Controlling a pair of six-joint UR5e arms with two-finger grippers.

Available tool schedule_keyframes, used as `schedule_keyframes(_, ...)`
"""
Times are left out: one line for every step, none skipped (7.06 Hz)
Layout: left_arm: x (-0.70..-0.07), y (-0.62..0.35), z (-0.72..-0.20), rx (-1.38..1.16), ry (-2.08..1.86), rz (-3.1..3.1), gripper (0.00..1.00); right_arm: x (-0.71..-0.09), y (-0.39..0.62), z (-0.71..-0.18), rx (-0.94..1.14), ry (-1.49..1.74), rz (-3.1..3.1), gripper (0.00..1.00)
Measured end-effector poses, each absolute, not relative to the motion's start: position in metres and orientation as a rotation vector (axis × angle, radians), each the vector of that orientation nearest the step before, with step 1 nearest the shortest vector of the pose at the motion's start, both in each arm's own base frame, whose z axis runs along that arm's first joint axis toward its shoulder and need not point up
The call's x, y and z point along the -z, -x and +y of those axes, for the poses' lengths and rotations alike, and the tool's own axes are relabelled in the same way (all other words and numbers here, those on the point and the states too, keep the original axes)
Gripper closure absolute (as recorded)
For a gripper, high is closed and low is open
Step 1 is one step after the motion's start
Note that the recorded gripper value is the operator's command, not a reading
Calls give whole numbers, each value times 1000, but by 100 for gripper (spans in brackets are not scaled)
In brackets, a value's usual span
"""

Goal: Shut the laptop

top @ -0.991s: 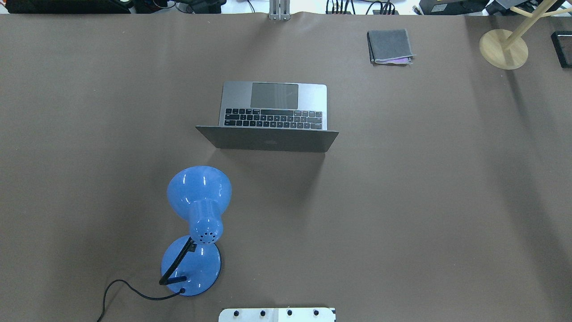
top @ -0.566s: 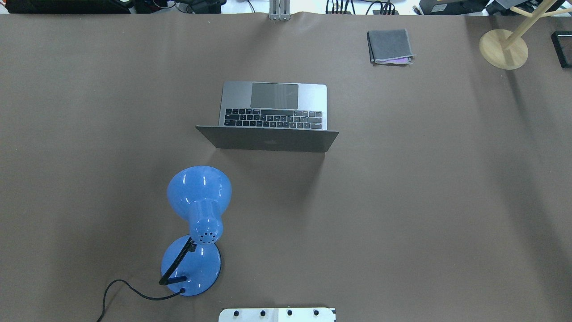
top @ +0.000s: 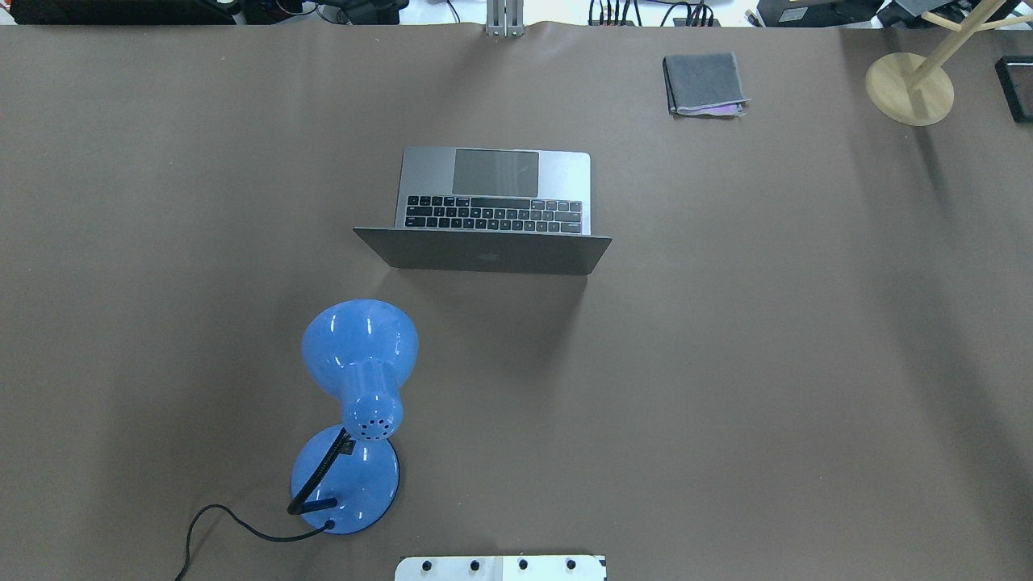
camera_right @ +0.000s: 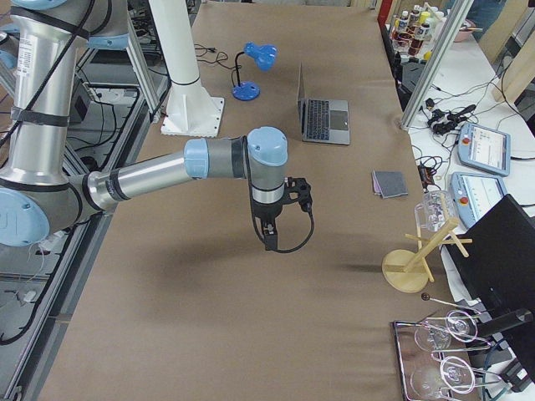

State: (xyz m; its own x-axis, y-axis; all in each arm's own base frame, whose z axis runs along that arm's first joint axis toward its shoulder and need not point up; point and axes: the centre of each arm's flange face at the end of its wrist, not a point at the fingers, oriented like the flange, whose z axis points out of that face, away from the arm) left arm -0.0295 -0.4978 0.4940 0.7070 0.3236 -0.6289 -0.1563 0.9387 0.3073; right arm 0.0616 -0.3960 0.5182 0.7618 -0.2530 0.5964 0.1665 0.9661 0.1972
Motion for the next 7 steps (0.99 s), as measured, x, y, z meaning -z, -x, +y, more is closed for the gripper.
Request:
schedule_keyframes(-485,31,-509,-299,-337,713,1,-507,-63,-401,241,-193,-663,0)
schedule_keyframes(-487,32,-516,-308,-411,683,1,-504,-66,-403,233,-222,-665,0)
schedule_keyframes(-493,33,-521,-299,-441,675,1,-504,-68,-404,218,-234,-669,0)
schedule_keyframes(-498,33,-525,-298,-466,672,1,-508,-68,-407,213,-249,-669,0)
schedule_keyframes(-497,32,-527,-301,-493,672,1,-511,-68,-412,202,-265,-671,0)
schedule_keyframes(-494,32,-529,-286,-511,677,1,-511,-68,-414,170,-272,-678,0)
schedule_keyframes(-489,30,-531,-266,-515,684,1,-509,-67,-415,152,-272,-696,0)
